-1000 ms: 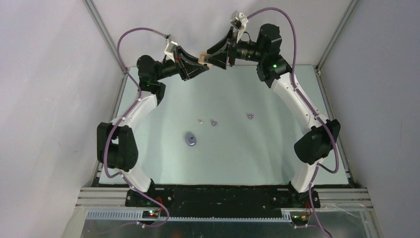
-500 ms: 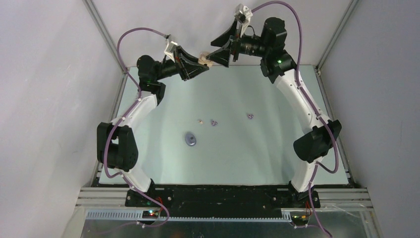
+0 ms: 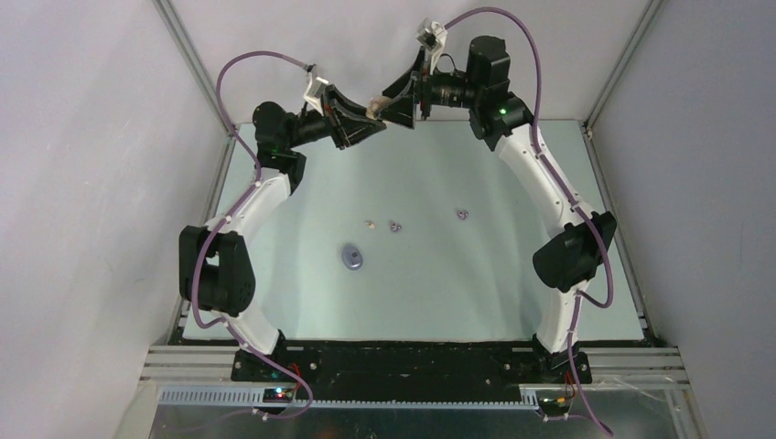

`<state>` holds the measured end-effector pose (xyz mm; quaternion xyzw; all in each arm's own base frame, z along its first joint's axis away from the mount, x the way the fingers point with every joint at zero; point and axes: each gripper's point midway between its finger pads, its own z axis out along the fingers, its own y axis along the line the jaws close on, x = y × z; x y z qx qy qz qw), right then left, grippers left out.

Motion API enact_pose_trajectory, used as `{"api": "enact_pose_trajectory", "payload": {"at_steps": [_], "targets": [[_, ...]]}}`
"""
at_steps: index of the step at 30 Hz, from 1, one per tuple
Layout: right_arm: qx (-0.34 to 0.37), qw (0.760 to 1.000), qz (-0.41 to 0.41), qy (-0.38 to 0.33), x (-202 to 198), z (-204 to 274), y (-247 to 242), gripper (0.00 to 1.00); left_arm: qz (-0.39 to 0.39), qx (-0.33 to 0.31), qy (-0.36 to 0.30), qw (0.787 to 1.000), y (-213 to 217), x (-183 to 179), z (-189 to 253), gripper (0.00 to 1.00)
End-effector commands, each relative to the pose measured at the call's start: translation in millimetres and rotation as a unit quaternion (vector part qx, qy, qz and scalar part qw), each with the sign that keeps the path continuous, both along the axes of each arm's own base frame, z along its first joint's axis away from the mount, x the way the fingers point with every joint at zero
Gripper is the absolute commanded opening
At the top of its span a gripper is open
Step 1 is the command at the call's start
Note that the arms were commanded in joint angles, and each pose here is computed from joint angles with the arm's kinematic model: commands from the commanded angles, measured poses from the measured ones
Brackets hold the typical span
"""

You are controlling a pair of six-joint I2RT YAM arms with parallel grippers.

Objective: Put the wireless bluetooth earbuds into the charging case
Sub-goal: Adjust the left earbud in the left side groove of the charging case.

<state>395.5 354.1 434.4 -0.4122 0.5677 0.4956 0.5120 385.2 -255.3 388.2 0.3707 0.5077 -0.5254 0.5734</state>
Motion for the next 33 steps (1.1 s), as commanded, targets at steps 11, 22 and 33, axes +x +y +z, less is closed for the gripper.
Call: {"api": "enact_pose_trajectory", "payload": {"at_steps": [11,22,33], "targets": [[0.017,0.999,-0.028,0.005,12.9,15.7,-4.3,0.66,-0.001,-0.006,-0.056,0.998,1.8,-9.8,26.2,0.00],[0.011,0.999,-0.035,0.019,17.7,7.4,-5.9,0.67,0.000,-0.006,-0.053,0.999,1.8,-9.8,24.8,0.00],[0.035,0.999,0.004,0.007,-3.2,32.1,-50.6,0.77,0.055,-0.009,-0.016,0.998,18.5,15.8,11.1,0.00]]}}
